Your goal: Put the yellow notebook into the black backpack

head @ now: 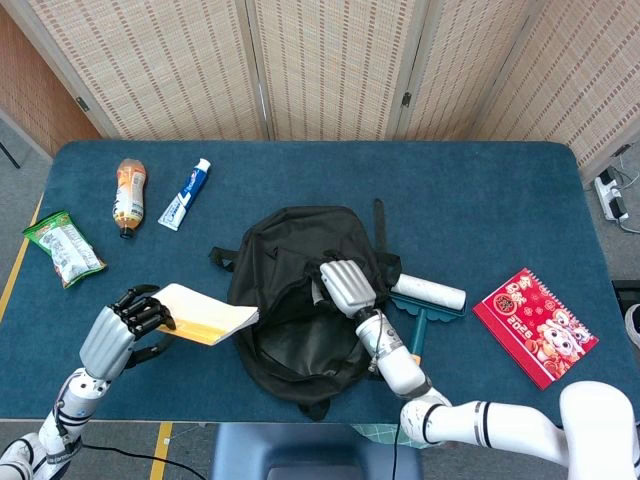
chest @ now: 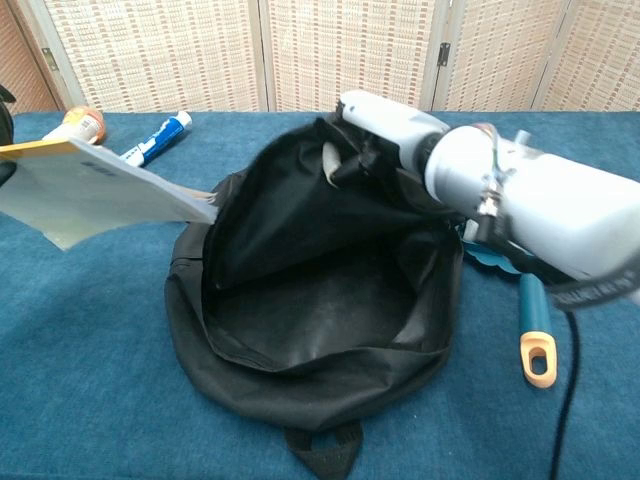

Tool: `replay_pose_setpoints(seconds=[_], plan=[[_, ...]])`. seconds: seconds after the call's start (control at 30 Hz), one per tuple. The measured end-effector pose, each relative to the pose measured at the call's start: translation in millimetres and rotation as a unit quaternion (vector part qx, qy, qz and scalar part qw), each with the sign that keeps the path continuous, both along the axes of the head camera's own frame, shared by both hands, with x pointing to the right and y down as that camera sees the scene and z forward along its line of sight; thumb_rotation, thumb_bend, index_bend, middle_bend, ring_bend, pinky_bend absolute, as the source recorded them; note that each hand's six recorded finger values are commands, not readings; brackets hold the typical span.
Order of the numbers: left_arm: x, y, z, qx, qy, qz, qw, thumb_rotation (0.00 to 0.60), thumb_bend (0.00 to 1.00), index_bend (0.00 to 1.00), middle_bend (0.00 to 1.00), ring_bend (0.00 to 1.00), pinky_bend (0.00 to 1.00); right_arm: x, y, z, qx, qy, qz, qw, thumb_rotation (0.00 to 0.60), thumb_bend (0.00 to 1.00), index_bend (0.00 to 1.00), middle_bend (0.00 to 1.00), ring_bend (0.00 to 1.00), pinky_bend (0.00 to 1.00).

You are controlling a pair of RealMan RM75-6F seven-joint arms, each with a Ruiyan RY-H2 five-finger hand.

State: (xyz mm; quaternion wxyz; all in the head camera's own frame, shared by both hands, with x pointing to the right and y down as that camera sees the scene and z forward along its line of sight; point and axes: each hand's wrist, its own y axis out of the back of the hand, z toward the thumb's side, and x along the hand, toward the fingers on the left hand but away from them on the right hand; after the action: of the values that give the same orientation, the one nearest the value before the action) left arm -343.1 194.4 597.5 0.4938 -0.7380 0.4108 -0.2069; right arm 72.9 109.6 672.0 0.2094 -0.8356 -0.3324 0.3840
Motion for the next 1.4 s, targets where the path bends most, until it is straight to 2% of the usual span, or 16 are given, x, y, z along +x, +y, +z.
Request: replay_pose_setpoints(seconds=[0.17, 0.37, 0.73, 0.97, 1.13, 1.4], plan=[[23, 4, -5, 0.015, 0.018, 0.05, 0.9985, 0.6, 0.52, 0.75, 0.7, 0.58, 0.49, -18, -18, -5, -0.016, -0.028, 0.049, 0.9983, 0.6, 0.86, 0.76, 0.4, 0.37, 0.14], [57, 2, -12, 0.039, 0.042, 0.103, 0.993, 0.6, 0.52, 0.75, 0.72, 0.61, 0.57, -39, -28, -7, -0.03, -0.052, 0.082, 0.9948, 0.6, 0.86, 0.76, 0.4, 0.37, 0.14], [100, 11, -23, 0.069, 0.071, 0.174, 0.9798, 0.6, 0.52, 0.76, 0.73, 0.62, 0.62, -44, -43, -4, -0.06, -0.08, 0.126, 0.9869, 0.6, 0.86, 0.76, 0.4, 0.37, 0.14], [122, 12, -19, 0.075, 0.079, 0.2, 0.9736, 0.6, 0.52, 0.76, 0.74, 0.62, 0.62, -55, -38, -10, -0.084, -0.114, 0.119, 0.9828, 0.6, 0.86, 0.75, 0.4, 0.36, 0.14], [139, 10, -12, 0.099, 0.071, 0.217, 0.9685, 0.6, 0.52, 0.76, 0.74, 0.62, 0.62, -67, -31, -22, -0.098, -0.149, 0.104, 0.9785, 0.6, 0.86, 0.75, 0.4, 0.36, 0.14], [164, 4, 4, 0.142, 0.041, 0.246, 0.9579, 0.6, 0.52, 0.76, 0.74, 0.62, 0.62, -78, -25, -33, -0.11, -0.178, 0.097, 0.9731, 0.6, 0.86, 0.75, 0.4, 0.36, 0.14]])
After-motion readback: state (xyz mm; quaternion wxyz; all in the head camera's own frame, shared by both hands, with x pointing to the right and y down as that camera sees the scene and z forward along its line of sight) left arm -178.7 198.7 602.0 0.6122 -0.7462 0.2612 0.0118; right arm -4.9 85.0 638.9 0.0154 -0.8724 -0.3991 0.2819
